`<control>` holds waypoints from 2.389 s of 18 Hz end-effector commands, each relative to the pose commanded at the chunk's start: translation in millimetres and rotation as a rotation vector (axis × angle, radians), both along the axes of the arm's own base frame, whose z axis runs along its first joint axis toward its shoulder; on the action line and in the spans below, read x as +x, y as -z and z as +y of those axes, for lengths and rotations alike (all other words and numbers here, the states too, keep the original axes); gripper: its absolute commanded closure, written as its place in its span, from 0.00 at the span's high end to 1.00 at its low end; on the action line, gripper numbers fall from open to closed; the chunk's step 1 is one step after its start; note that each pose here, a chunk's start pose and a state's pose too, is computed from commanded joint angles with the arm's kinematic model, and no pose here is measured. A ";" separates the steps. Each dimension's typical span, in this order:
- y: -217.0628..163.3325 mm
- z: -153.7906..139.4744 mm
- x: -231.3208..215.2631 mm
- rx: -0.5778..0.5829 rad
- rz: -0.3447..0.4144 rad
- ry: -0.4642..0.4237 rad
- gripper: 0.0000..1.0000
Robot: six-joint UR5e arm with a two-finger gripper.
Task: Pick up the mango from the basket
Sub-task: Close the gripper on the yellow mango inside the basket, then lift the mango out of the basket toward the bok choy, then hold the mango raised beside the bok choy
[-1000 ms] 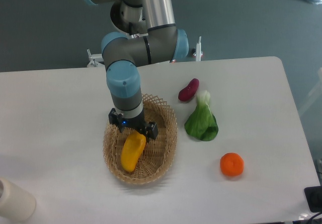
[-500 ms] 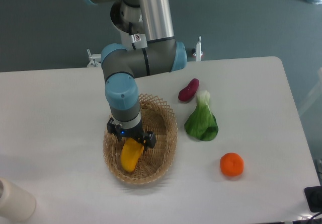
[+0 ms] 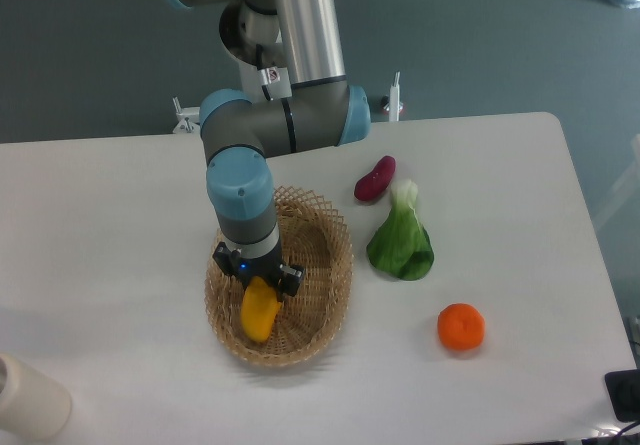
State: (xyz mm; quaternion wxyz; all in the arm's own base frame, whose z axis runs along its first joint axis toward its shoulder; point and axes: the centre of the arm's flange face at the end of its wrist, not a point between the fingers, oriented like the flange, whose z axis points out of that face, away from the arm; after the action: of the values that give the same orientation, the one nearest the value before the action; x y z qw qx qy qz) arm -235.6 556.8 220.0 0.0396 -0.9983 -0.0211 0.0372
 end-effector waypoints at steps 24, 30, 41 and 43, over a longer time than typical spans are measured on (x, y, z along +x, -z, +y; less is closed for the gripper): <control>-132.1 -123.7 -190.3 0.041 0.169 0.182 0.50; -131.8 -132.9 -194.5 0.047 0.145 0.163 0.48; -137.8 -140.7 -202.7 0.075 0.148 0.146 0.48; -137.8 -140.3 -202.5 0.080 0.146 0.145 0.48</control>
State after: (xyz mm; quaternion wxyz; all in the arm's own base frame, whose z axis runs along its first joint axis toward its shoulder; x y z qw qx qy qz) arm -438.1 416.5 357.8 0.0833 -0.9895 0.0527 0.1058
